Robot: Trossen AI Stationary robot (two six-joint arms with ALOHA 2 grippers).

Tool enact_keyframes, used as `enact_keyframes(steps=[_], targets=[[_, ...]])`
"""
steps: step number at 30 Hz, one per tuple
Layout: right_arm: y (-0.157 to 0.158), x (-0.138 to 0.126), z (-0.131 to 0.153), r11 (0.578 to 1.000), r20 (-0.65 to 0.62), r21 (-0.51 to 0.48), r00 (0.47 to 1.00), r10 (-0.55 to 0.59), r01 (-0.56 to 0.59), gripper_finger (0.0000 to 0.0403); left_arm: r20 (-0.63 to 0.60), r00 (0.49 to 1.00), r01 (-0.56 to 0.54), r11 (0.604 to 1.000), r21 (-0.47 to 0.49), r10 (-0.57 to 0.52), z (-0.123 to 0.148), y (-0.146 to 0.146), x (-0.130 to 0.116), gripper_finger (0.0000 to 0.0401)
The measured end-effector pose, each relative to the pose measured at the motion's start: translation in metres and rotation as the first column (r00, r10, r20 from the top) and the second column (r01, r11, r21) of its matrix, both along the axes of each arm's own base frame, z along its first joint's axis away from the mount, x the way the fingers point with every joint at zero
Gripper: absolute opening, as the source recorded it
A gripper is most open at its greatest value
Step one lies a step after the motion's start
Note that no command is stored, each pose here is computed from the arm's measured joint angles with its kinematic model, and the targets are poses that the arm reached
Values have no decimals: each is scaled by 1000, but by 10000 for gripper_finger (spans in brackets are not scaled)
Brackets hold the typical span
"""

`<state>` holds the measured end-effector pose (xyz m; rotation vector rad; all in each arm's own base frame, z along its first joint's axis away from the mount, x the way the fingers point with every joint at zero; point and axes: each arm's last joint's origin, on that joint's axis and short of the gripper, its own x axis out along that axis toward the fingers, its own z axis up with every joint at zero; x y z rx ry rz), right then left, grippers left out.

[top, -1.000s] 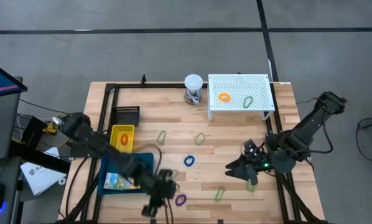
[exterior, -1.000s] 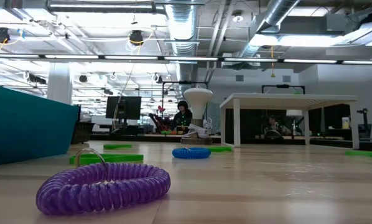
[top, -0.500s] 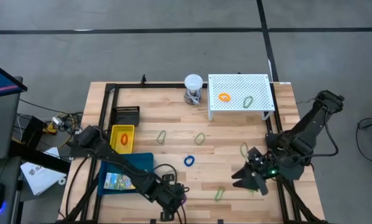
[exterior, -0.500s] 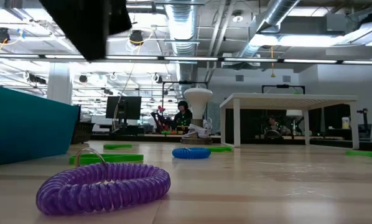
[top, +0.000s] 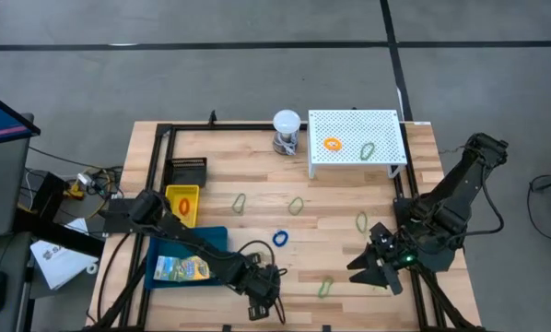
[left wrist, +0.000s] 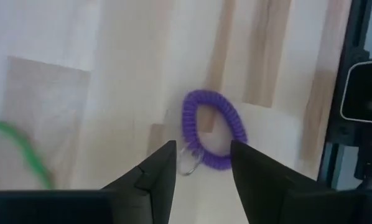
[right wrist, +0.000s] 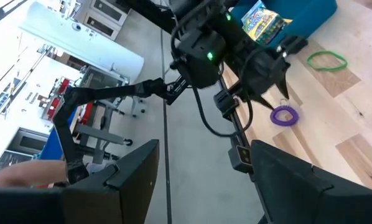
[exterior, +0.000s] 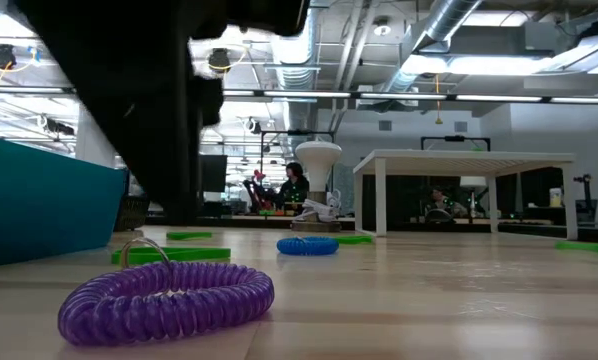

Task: Pick & Place Office Desk Supplies
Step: Put the purple spring keychain into the yellow bin

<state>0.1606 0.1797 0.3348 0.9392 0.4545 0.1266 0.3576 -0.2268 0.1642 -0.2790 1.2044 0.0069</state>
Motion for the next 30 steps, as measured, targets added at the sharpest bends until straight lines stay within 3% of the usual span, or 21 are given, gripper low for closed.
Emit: enact_keyframes(steps=[15, 17, 21, 25, 30], targets=[[0, 0, 0, 1000, 3, -14, 1000, 5, -5, 249, -52, 995, -80, 997, 11, 81, -32, -3, 6, 141], [0, 0, 0, 1000, 3, -14, 1000, 5, -5, 249, -50, 993, -109, 994, 26, 110, -32, -1, 6, 120], [0, 0, 0, 1000, 3, -13, 1000, 5, -5, 249, -61, 988, -139, 990, 4, 139, -25, 8, 8, 22], [0, 0, 0, 1000, 5, -20, 1000, 8, -7, 249, -15, 993, -118, 993, -33, 117, 1, 14, 7, 7], [0, 0, 0, 999, 9, -32, 1000, 12, -11, 249, 192, 981, -17, 998, -63, 29, 72, 29, -2, 4]])
